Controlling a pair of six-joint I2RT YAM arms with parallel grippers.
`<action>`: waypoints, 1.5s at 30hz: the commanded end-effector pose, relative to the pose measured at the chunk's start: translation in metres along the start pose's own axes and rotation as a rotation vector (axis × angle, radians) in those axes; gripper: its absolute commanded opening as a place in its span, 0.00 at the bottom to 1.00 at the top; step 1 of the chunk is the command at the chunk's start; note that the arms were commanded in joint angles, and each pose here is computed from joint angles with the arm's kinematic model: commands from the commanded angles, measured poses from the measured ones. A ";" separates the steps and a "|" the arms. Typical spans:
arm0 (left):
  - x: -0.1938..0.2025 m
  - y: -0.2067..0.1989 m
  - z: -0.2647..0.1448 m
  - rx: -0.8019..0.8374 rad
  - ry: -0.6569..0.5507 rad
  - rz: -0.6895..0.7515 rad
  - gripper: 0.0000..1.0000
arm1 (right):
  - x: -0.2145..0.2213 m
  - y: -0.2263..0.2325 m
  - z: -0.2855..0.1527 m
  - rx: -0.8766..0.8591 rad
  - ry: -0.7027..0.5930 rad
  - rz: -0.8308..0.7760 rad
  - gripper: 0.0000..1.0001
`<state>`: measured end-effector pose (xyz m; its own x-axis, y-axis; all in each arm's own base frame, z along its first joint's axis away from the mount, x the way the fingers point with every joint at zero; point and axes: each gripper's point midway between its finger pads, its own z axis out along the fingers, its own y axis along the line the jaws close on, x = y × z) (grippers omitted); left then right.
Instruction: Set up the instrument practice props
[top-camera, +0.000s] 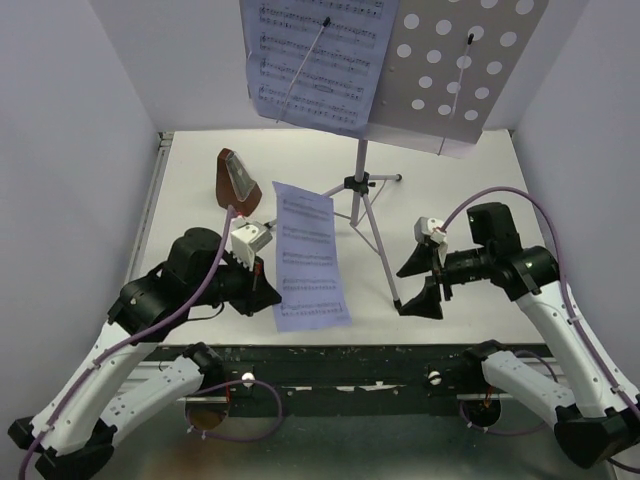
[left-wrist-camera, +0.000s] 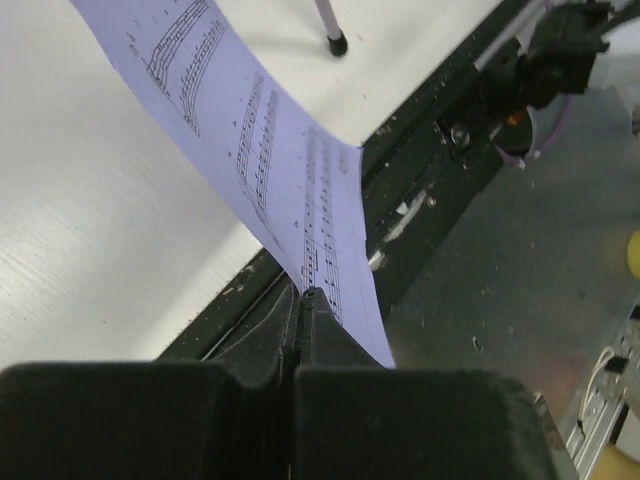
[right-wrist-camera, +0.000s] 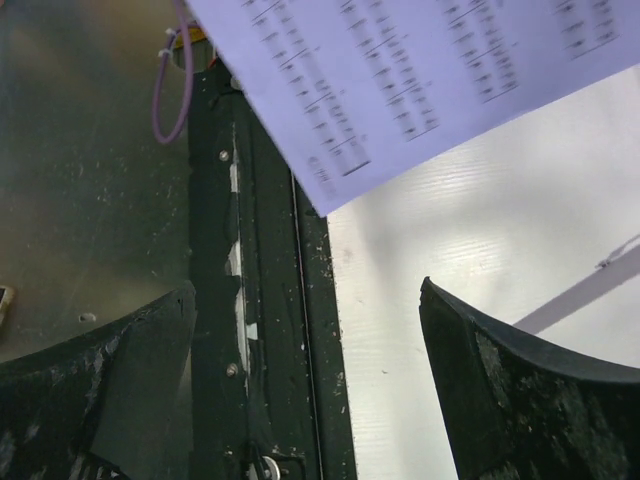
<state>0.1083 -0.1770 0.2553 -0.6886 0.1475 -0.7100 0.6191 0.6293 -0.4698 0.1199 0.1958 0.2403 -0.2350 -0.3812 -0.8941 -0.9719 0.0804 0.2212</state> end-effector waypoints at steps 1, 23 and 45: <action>-0.003 -0.015 0.005 0.008 0.039 0.113 0.00 | -0.007 -0.008 -0.004 0.030 -0.080 0.073 1.00; -0.035 -0.115 -0.016 0.342 -0.038 0.320 0.00 | -0.033 -0.043 -0.007 0.067 -0.349 0.375 0.99; -0.066 -0.136 -0.029 0.424 -0.222 0.356 0.00 | -0.125 0.025 -0.050 -0.111 -0.490 0.362 0.25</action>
<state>0.0608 -0.2479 0.3701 -0.3713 0.1407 -0.9178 0.9136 0.2315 -0.3342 0.1417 0.2011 0.3451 -0.5726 0.1107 -0.8123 -0.8107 0.0713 0.5812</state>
